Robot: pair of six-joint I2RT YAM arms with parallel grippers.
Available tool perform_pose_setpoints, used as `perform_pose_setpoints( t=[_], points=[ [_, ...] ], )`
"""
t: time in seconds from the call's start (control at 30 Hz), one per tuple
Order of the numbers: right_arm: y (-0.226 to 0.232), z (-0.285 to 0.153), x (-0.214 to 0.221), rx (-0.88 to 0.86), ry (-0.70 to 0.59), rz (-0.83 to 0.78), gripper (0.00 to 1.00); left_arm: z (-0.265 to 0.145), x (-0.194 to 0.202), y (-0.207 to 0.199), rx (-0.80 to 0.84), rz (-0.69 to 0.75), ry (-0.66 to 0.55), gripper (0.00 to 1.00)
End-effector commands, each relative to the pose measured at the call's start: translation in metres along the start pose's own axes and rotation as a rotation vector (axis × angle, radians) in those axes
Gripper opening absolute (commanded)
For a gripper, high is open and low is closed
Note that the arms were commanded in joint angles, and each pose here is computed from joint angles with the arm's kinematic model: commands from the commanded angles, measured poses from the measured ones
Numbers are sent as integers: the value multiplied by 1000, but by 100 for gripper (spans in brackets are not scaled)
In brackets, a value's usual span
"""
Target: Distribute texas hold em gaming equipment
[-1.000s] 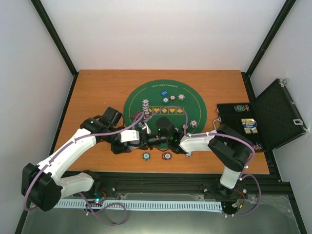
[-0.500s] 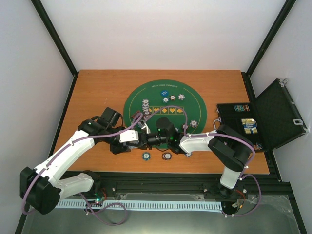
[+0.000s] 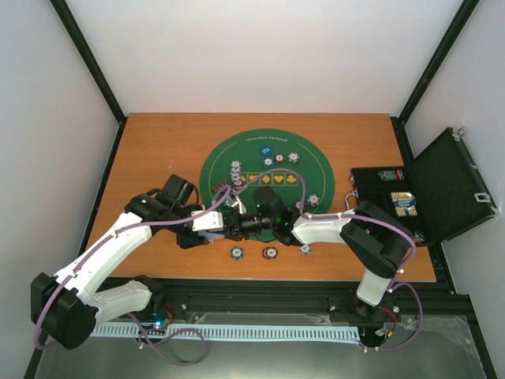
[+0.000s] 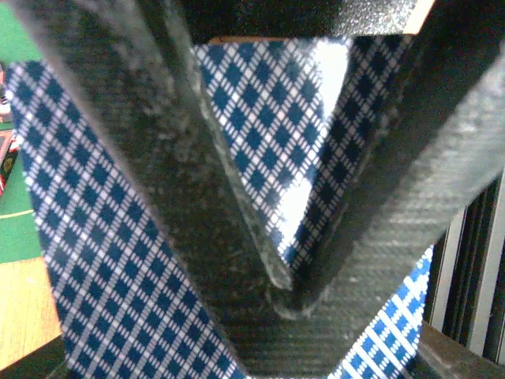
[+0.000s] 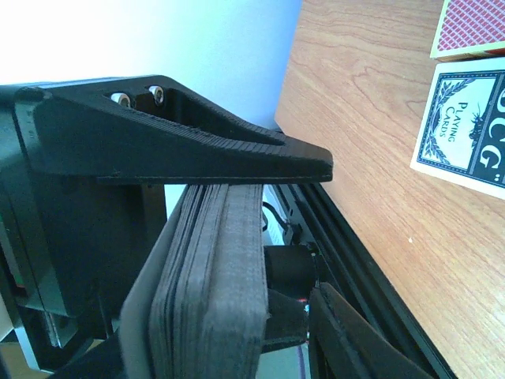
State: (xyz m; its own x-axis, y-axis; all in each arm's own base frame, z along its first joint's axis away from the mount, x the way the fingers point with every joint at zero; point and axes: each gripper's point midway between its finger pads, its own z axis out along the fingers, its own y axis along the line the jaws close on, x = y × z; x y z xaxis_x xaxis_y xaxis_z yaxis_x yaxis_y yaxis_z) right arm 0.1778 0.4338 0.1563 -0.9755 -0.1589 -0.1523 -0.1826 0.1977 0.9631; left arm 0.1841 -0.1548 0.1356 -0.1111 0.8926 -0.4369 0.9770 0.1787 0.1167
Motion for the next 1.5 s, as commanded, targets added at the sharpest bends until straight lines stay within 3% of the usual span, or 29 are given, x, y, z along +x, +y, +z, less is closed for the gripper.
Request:
perform_pose_setpoints(
  t=[0.0, 0.73, 0.97, 1.37, 1.47],
  points=[
    [-15, -9, -8, 74, -28, 29, 40, -9, -1, 0, -18, 37, -1, 29],
    [-6, -30, -14, 137, -48, -13, 34, -6, 6, 0, -24, 34, 32, 29],
    [1, -34, -19, 163, -57, -39, 27, -4, 7, 0, -18, 27, 40, 29],
    [3, -56, -28, 199, -92, -54, 4, -2, 11, 0, -13, 10, 65, 29],
    [5, -62, -33, 196, -106, -58, 3, -2, 12, -1, -11, 5, 67, 29]
  ],
)
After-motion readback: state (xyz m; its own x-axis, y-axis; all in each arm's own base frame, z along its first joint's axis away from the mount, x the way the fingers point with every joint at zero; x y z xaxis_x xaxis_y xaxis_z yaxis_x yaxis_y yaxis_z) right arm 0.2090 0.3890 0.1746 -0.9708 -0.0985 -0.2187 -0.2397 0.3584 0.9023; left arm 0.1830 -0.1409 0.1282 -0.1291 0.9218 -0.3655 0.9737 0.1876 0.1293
